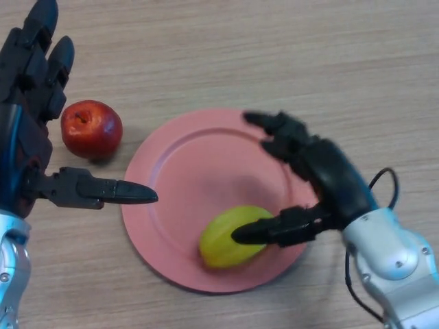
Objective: Pick up the yellow starfruit and place it on the plate
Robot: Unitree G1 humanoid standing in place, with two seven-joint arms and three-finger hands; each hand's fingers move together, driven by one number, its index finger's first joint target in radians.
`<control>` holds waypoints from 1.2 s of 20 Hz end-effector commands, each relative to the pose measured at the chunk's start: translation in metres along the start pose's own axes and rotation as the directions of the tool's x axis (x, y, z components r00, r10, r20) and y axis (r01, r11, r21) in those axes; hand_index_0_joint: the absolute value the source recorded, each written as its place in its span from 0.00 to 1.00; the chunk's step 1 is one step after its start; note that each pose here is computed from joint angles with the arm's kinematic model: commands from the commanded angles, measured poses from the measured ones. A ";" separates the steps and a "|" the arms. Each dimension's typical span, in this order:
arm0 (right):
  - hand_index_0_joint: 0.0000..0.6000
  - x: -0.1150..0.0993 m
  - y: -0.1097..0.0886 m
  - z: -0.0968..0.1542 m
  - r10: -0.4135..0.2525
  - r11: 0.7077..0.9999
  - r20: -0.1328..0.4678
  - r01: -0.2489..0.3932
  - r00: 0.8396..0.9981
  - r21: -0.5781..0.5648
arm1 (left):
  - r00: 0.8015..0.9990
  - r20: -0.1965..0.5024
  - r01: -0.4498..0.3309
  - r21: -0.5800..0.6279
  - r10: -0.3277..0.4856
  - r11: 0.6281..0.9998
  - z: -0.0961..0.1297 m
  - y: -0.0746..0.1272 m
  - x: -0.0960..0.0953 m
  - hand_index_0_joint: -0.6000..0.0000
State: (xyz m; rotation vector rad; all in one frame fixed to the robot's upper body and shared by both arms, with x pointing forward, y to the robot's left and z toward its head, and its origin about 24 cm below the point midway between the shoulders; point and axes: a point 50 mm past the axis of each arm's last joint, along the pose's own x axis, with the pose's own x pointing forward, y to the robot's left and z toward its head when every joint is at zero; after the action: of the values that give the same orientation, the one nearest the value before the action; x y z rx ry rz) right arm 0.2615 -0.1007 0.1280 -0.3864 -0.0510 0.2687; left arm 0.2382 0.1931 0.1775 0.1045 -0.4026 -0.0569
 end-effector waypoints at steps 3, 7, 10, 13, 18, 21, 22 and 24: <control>0.00 -0.016 -0.040 0.056 -0.173 0.982 0.357 0.134 0.918 0.131 | 0.976 0.216 -0.053 0.076 0.035 0.996 0.035 0.007 0.001 1.00; 0.00 -0.036 -0.062 0.063 -0.179 0.978 0.413 0.117 0.893 0.172 | 0.978 0.206 -0.056 0.046 0.045 0.997 0.036 0.009 -0.002 1.00; 0.00 -0.045 -0.078 0.063 -0.222 0.970 0.406 0.157 0.886 0.187 | 0.984 0.176 -0.043 0.034 0.037 0.998 0.033 0.008 -0.004 1.00; 0.00 -0.053 -0.086 0.061 -0.238 0.965 0.405 0.169 0.883 0.199 | 0.988 0.154 -0.037 0.044 0.030 0.998 0.033 0.007 -0.005 1.00; 0.00 -0.055 -0.086 0.055 -0.245 0.959 0.397 0.162 0.885 0.232 | 0.990 0.143 -0.024 0.084 0.011 0.996 0.032 0.002 -0.007 1.00; 0.00 -0.054 -0.085 0.056 -0.239 0.962 0.399 0.159 0.885 0.223 | 0.991 0.136 -0.019 0.089 0.007 0.996 0.032 0.003 -0.008 1.00; 0.00 -0.053 -0.083 0.055 -0.235 0.961 0.389 0.154 0.891 0.228 | 0.990 0.139 -0.029 0.091 0.016 0.995 0.033 0.003 -0.007 1.00; 0.00 -0.053 -0.081 0.054 -0.242 0.958 0.389 0.154 0.889 0.244 | 0.987 0.154 -0.049 0.091 0.035 0.995 0.036 0.006 -0.007 1.00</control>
State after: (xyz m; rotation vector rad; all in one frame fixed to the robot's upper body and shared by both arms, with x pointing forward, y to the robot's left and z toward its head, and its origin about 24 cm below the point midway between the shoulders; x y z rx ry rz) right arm 0.2347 -0.1657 0.1831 -0.1266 -0.2808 0.1583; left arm 0.2300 0.1905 0.1794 0.1134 -0.3718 -0.0587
